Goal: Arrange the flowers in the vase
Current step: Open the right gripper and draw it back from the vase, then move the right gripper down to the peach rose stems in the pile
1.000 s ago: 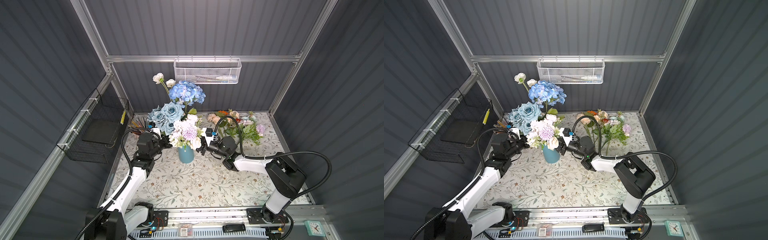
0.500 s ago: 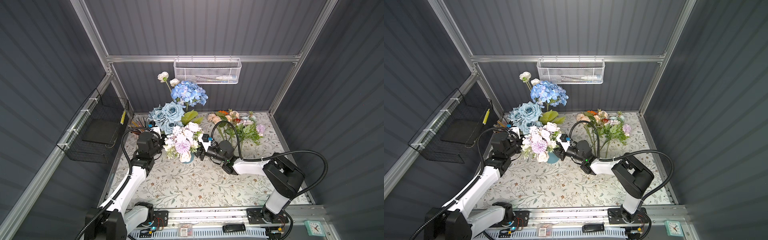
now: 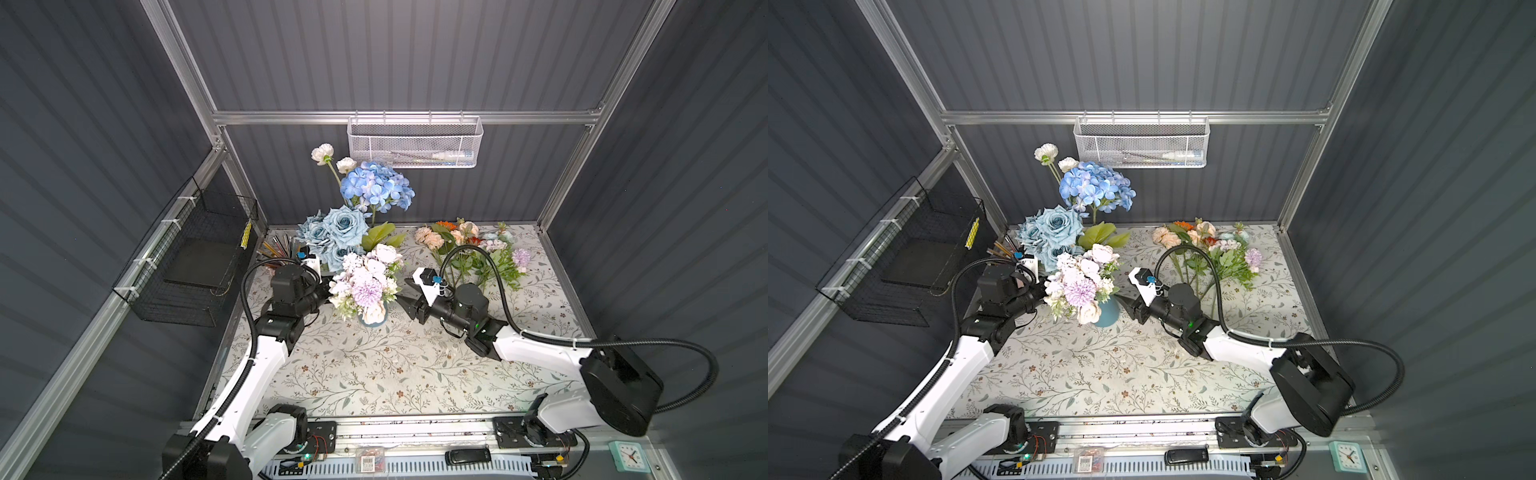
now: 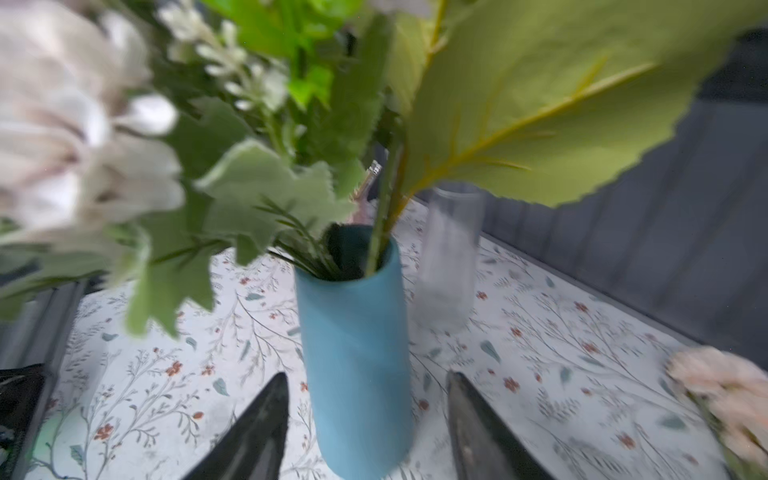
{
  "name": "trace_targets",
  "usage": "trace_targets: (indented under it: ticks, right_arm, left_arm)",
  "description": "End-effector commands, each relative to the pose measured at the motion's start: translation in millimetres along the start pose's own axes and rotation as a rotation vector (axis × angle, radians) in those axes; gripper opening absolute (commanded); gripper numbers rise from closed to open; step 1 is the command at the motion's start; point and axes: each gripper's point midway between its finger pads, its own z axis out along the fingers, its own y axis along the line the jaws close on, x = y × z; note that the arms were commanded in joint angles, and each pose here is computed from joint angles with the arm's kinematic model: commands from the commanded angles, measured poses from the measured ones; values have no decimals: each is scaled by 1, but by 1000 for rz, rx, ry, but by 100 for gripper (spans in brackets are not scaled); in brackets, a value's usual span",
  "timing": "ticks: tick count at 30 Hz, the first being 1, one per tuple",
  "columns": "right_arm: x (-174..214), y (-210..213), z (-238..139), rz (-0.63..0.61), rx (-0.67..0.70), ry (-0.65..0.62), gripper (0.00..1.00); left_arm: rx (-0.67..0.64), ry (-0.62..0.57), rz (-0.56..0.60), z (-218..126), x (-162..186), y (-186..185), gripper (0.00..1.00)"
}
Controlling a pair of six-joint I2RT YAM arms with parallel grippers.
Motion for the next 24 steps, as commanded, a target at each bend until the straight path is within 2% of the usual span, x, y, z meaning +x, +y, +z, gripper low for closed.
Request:
trace_targets:
  ticks: [1,6,8,10,13,17,20,24]
  right_arm:
    - [20,-40,-18,45,212,215,69]
    - [22,-72,-44,145,329,290,75]
    - [25,-81,-52,188,343,299,81]
    - [28,-89,-57,234,346,310,99]
    - [33,-116,-69,295,459,330,99]
    - [38,-142,-83,310,561,384,99]
    - [41,-155,-90,344,594,412,99]
    - [51,-164,-85,416,608,477,84]
  left_arm:
    - [-15,59,40,-7,9,-2,100]
    - [-25,88,44,-7,16,1,100]
    - [-29,104,48,-7,19,2,100]
    - [-27,115,56,-8,21,1,100]
    - [-38,134,73,-13,22,0,100]
    - [-60,137,79,-21,25,1,100]
    - [-84,129,72,-25,27,5,100]
    - [-115,72,50,-29,20,9,100]
